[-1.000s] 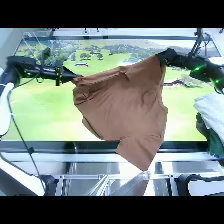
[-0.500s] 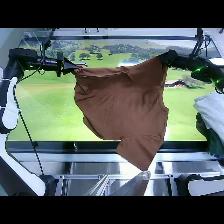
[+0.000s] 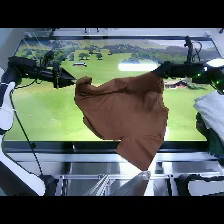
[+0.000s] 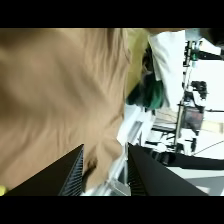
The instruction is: Fold the shirts.
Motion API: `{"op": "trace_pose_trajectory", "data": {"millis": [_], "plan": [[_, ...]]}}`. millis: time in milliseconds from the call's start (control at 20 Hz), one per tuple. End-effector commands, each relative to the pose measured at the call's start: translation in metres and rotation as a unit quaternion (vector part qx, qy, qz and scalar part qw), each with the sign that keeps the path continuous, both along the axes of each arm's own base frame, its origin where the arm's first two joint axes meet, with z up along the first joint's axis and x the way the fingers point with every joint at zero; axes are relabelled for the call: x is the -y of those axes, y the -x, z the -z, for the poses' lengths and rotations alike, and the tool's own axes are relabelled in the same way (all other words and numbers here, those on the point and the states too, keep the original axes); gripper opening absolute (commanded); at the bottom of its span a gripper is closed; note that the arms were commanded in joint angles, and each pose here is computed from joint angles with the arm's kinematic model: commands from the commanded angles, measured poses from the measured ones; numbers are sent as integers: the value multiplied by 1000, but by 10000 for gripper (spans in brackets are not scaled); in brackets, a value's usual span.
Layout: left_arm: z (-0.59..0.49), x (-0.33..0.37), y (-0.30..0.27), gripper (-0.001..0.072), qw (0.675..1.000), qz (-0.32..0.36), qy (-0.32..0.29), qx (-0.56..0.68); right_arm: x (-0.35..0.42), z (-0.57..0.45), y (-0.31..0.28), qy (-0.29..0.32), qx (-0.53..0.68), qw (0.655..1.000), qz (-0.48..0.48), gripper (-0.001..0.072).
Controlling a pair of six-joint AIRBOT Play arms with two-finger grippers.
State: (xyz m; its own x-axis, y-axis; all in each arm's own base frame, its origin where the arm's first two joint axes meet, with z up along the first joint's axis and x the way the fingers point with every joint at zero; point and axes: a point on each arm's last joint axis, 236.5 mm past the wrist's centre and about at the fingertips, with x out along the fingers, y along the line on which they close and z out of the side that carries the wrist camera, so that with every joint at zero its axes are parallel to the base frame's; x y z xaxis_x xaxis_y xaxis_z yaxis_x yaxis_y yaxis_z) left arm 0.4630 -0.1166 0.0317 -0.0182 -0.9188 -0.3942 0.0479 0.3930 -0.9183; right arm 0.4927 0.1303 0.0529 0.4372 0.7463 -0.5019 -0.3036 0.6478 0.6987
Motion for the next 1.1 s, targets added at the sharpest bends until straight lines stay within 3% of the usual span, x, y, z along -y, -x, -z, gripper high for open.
{"op": "trace_pose_trajectory", "data": {"millis": [0,150,300,550,600,650,700,750,1050], "plan": [[2,-24,17,288,1000,-5,-20,-19,1,27,28,25,-49,998,-22,14],[18,-55,17,288,995,-44,-86,-25,1,44,46,31,-73,996,-28,14],[16,-57,-4,291,991,-70,-112,15,-2,51,54,30,-84,996,-31,14],[8,-32,-28,292,955,28,-251,155,-10,49,54,25,-82,996,-35,14],[7,-22,-32,293,952,39,-255,166,-11,50,54,26,-82,996,-36,14],[6,-13,-39,330,950,45,-254,177,-12,50,54,26,-81,996,-35,14],[11,-6,-46,564,949,48,-254,183,-12,50,54,26,-82,996,-35,14],[18,-2,-50,711,949,51,-254,182,-12,50,54,26,-82,996,-35,14],[92,-2,-43,705,963,63,-240,103,-12,50,53,27,-81,996,-33,14]]}}
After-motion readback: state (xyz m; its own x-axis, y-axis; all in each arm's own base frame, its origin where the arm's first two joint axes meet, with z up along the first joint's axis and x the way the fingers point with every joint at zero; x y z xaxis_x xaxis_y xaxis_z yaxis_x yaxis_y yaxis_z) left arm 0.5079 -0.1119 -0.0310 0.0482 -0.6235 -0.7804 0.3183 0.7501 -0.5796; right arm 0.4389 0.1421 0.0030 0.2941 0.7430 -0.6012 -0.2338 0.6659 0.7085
